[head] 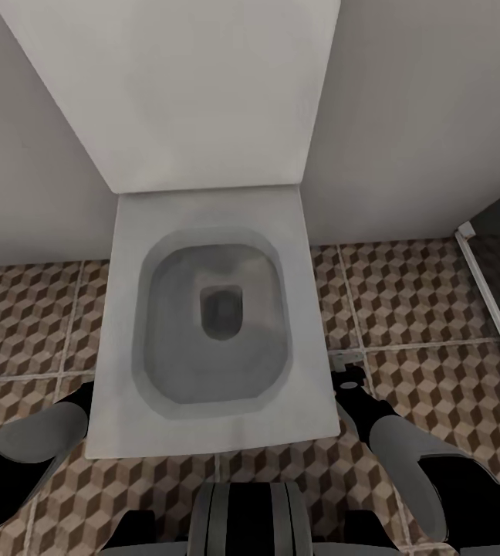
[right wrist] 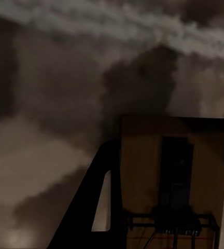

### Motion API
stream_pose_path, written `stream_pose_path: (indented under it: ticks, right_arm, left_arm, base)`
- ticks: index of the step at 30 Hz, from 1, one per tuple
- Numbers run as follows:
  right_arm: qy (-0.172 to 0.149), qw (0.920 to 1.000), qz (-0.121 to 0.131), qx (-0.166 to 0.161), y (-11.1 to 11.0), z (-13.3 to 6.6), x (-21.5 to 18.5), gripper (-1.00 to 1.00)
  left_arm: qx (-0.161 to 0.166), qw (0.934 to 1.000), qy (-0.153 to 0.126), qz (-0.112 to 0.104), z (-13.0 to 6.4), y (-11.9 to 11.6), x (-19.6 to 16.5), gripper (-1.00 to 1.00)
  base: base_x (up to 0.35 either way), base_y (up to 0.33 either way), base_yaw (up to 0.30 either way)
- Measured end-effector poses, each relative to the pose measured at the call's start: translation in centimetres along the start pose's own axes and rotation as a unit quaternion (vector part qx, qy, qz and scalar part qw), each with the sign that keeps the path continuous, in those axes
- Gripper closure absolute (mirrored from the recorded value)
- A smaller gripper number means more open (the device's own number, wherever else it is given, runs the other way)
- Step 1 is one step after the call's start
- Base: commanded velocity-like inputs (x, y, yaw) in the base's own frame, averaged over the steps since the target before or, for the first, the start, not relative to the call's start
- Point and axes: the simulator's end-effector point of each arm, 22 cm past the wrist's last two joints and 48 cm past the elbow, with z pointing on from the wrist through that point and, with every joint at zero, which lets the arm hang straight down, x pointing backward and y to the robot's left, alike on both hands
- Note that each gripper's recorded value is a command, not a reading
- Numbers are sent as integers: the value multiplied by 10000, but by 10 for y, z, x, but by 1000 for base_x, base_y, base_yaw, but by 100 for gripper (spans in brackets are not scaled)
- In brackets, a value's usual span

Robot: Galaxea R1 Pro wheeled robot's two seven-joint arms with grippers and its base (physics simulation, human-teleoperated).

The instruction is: Take the four mousetraps from the cabinet in the bathroom and place them on the bathroom floor. Make sure all four end up on the same floor surface, and ensure that at least two of them are either under or directly next to the same bathroom sink.

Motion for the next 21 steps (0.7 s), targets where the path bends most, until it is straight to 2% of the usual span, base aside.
stream_pose_path:
  ticks: [21]
  right_arm:
    - [3,10000,-4,-2,0,0,0,-100]
  left_arm:
    - [0,10000,-29,-6,0,1,-1,100]
  base:
    - [0,0,0]
